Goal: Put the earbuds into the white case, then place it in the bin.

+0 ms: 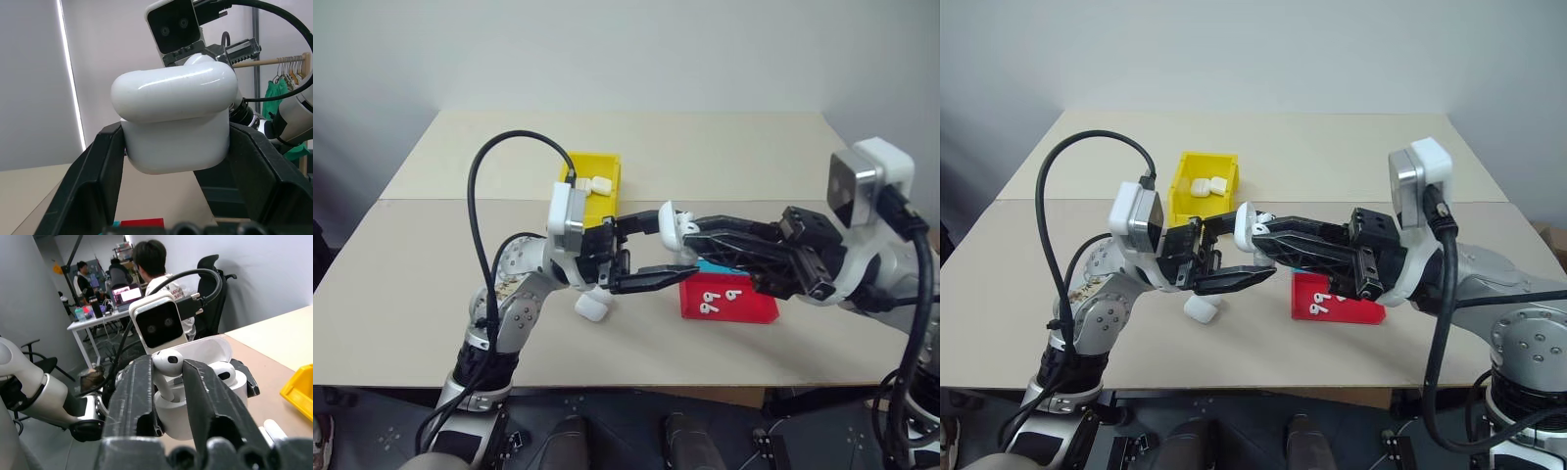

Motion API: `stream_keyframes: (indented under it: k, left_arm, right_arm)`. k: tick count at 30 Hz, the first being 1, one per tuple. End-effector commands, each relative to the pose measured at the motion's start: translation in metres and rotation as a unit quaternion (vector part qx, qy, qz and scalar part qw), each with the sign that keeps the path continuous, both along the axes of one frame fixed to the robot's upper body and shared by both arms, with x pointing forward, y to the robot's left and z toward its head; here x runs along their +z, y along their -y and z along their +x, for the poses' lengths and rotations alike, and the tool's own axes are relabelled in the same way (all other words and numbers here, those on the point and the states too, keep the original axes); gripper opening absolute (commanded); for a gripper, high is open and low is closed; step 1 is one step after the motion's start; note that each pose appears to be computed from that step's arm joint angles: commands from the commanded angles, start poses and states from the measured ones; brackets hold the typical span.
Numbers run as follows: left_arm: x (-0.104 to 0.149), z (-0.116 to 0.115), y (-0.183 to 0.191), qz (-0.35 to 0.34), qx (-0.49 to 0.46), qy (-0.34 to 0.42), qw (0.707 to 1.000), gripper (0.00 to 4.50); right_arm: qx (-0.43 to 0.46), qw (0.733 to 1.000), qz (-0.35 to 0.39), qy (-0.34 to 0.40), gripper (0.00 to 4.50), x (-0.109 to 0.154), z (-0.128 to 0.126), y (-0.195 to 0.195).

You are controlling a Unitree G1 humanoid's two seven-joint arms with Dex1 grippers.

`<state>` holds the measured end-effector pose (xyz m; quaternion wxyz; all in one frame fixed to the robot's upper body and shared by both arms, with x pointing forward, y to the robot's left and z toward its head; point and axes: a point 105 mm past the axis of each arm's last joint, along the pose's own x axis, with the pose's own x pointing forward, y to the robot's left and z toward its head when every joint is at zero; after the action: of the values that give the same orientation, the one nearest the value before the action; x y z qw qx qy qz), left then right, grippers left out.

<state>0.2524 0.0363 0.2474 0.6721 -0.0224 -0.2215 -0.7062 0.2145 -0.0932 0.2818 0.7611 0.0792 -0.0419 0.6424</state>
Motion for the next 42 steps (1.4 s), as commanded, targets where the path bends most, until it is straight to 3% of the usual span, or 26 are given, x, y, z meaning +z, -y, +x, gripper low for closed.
stream_keyframes:
  k: [1,5,15,18,22,27,32,42]
  left_arm:
    - [0.009,-0.006,0.001,-0.012,-0.009,0.021,1.000,3.09]
    - [0.009,-0.007,0.001,-0.013,-0.008,0.021,1.000,3.09]
    - [0.008,-0.005,0.001,-0.012,-0.005,0.018,1.000,3.09]
    - [0.006,-0.004,0.002,-0.010,-0.005,0.015,1.000,3.09]
    - [0.001,-0.001,0.007,-0.001,-0.003,0.015,1.000,3.09]
    - [-0.003,0.004,0.013,0.001,-0.001,0.009,1.000,3.09]
    - [-0.008,0.007,0.018,0.012,0.001,0.008,1.000,3.09]
    - [-0.008,0.006,0.018,0.019,0.001,0.013,1.000,3.09]
  right_arm:
    - [-0.003,1.000,-0.013,0.010,2.28,-0.002,-0.001,-0.001]
    - [-0.009,1.000,-0.018,0.012,3.50,-0.002,-0.001,0.004]
    - [-0.021,0.998,-0.044,0.046,3.50,0.006,-0.007,0.025]
    - [-0.055,0.994,-0.053,0.082,2.87,0.020,0.006,0.031]
    - [-0.073,0.986,-0.071,0.132,1.38,0.040,0.020,0.031]
    - [-0.057,0.972,-0.118,0.196,0.04,0.051,0.036,0.011]
    - [-0.034,0.949,-0.186,0.253,0.04,0.050,0.052,-0.021]
    - [0.106,0.885,-0.284,0.354,0.04,0.039,0.037,-0.037]
